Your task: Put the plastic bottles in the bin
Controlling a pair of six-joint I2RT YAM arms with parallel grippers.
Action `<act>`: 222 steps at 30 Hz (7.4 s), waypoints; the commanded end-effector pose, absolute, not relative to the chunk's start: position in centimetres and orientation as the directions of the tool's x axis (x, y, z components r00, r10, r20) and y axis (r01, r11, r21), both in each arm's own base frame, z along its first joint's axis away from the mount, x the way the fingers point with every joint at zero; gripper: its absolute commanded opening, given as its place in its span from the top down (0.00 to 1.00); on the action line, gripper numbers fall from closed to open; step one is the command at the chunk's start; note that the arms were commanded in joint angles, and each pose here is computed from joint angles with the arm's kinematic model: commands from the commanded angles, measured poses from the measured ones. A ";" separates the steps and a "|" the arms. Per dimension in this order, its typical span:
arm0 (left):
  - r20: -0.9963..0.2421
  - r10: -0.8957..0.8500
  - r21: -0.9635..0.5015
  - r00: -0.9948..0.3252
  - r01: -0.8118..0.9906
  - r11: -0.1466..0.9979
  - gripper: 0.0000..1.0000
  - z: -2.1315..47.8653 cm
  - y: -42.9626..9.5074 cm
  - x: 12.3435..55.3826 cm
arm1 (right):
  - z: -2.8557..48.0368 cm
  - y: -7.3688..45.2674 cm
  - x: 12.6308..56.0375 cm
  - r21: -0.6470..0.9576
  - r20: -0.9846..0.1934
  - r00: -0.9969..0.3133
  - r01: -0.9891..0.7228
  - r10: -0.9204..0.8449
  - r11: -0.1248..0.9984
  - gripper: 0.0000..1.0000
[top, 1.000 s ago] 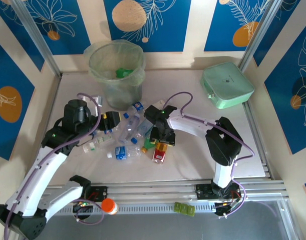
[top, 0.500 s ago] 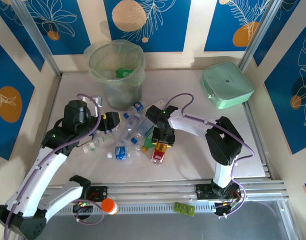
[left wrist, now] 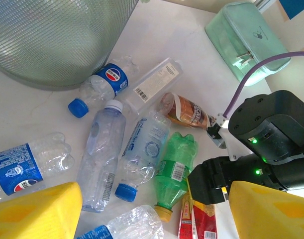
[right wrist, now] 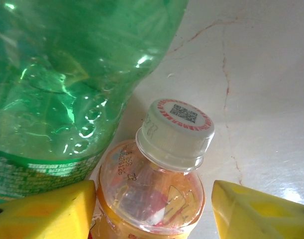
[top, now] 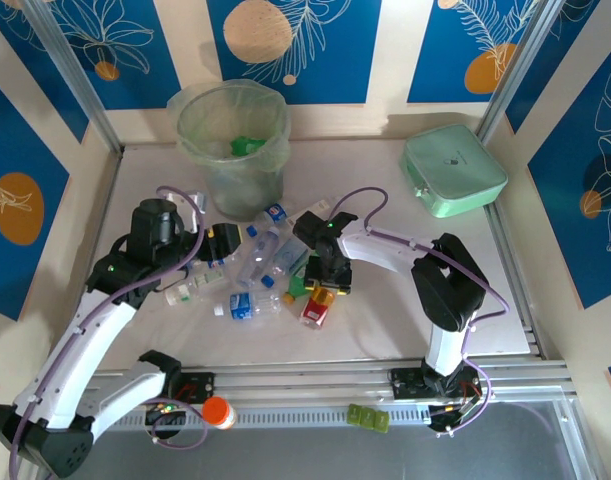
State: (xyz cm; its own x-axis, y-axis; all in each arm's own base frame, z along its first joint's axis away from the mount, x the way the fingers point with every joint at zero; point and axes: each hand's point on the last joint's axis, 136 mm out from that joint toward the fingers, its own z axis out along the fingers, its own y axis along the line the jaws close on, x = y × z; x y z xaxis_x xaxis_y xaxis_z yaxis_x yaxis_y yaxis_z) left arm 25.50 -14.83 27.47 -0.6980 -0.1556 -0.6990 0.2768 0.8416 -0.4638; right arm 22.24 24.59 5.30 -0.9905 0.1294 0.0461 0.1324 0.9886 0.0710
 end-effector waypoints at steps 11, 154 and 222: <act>-0.713 -0.147 -0.472 -0.686 0.314 0.824 0.22 29.3 -15.3 25.2 | 3.9 23.2 20.6 0.045 0.066 -0.997 0.046 0.043 0.998 0.51; -0.766 -0.349 -0.607 -0.540 0.427 0.670 0.64 41.0 -23.4 35.2 | 38.9 13.9 22.3 0.437 -0.861 -0.432 -0.358 0.268 0.825 0.05; -0.400 -0.691 -0.712 -0.602 -0.271 0.648 0.29 36.0 -15.5 49.3 | 28.7 17.0 23.7 0.491 -0.675 -0.709 -0.229 0.202 0.841 0.07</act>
State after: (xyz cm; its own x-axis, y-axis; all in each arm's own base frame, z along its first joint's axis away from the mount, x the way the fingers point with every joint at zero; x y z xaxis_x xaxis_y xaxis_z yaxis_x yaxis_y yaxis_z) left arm 52.03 -15.85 31.05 -0.5922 -0.7329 -0.3349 -0.3936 0.6258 -0.6734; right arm 24.13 16.02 27.86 -0.6947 0.2431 -0.6770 -0.1770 0.8544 0.4885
